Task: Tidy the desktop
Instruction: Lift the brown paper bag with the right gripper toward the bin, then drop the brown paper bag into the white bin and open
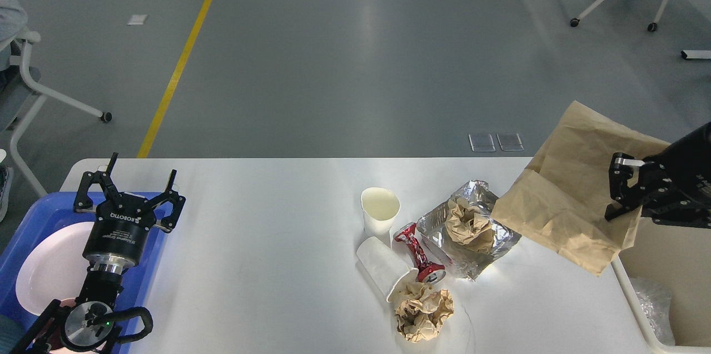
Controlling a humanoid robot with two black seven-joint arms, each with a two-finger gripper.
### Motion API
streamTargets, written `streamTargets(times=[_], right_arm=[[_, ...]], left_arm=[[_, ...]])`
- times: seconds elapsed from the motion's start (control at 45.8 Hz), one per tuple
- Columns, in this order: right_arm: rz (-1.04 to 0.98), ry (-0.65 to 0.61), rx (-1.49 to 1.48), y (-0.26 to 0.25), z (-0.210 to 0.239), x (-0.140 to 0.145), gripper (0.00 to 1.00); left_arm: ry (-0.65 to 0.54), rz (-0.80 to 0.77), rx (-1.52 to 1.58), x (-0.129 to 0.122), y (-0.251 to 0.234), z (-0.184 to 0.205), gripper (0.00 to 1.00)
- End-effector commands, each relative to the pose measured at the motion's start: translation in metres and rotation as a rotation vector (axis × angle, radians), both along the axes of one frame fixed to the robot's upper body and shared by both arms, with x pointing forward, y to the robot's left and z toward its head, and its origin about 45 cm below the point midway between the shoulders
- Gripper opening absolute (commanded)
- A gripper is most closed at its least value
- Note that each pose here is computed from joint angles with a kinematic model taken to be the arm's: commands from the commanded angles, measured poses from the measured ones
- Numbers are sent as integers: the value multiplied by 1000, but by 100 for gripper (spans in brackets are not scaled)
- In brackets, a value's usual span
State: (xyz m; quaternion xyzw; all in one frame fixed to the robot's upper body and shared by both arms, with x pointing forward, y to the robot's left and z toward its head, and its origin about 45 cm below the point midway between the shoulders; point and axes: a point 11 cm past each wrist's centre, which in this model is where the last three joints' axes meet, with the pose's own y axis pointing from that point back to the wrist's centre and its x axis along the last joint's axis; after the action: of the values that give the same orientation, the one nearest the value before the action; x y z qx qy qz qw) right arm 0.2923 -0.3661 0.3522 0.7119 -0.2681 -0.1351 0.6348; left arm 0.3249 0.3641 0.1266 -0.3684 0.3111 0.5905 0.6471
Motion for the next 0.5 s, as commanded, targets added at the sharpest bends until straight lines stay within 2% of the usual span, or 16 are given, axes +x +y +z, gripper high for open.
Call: streamTargets(times=[0.0,0.24,0.481], right_arm=[[-163,-88,6,-39,-10,6,0],[-405,-192,-112,-156,-47,8,0],[-474,-258,-275,-216,-108,9,0]], left_arm=[[-1,1,0,0,0,0,96],[-1,1,0,0,0,0,96],[-1,1,0,0,0,0,96]])
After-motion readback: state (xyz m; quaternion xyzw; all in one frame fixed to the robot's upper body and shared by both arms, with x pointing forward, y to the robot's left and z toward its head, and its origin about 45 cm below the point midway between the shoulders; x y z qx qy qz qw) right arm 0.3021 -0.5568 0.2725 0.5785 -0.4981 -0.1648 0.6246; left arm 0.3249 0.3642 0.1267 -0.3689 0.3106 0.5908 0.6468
